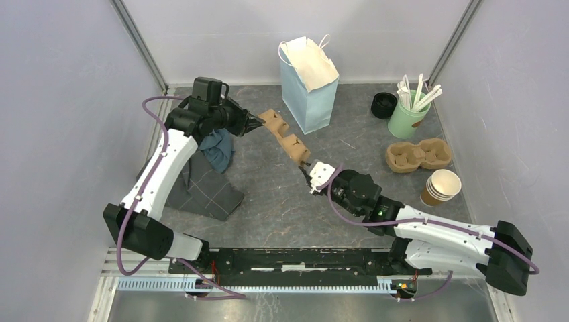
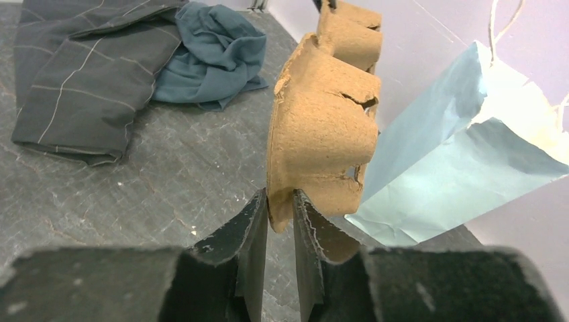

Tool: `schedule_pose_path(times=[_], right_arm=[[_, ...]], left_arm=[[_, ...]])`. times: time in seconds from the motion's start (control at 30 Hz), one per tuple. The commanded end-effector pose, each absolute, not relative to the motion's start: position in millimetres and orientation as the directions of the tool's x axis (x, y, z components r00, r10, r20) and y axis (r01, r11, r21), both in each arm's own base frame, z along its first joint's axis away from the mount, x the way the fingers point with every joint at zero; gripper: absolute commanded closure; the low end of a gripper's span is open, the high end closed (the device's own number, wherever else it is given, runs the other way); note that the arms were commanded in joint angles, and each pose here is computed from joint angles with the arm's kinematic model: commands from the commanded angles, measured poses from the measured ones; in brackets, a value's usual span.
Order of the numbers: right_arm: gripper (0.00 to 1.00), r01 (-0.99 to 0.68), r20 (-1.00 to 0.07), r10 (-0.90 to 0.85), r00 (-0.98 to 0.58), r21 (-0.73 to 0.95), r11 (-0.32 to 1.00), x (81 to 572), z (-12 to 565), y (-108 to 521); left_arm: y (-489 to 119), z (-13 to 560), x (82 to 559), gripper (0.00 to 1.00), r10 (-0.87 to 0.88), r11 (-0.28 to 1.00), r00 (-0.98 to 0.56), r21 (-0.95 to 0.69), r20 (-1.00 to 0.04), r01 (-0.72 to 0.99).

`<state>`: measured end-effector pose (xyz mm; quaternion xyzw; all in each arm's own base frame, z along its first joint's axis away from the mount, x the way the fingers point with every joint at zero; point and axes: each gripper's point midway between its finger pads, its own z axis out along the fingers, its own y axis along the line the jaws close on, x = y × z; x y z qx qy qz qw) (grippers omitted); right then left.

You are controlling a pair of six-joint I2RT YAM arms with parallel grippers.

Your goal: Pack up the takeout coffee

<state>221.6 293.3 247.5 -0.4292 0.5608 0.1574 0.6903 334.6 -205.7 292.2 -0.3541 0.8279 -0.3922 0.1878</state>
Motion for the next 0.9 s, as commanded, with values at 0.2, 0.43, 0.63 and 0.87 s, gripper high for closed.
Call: schedule_pose_path(times=[0.2, 0.43, 0.63, 0.87], right_arm=[[0.65, -0.667, -0.921, -0.167, 0.352, -0.373, 0.645, 223, 280, 300], [0.62, -0.683, -0.913, -0.156, 0.376, -0.387, 0.619, 216, 285, 310], [0.57, -0.652, -0.914, -0.157, 0.375, -0.381, 0.656, 219, 287, 305], [0.59, -0.617, -0.915, -0.175, 0.363, -0.377, 0.690, 227, 287, 302]], left_arm=[[-203, 312, 337, 0.98, -0.745, 0.390, -0.667, -0.824, -0.019, -0.412], [-201, 311, 338, 0.98, -0.744, 0.385, -0.668, -0.824, -0.011, -0.415], [-201, 312, 339, 0.98, -0.738, 0.385, -0.675, -0.828, -0.011, -0.408], [-202, 310, 338, 0.98, -0.730, 0.387, -0.683, -0.826, -0.003, -0.409]])
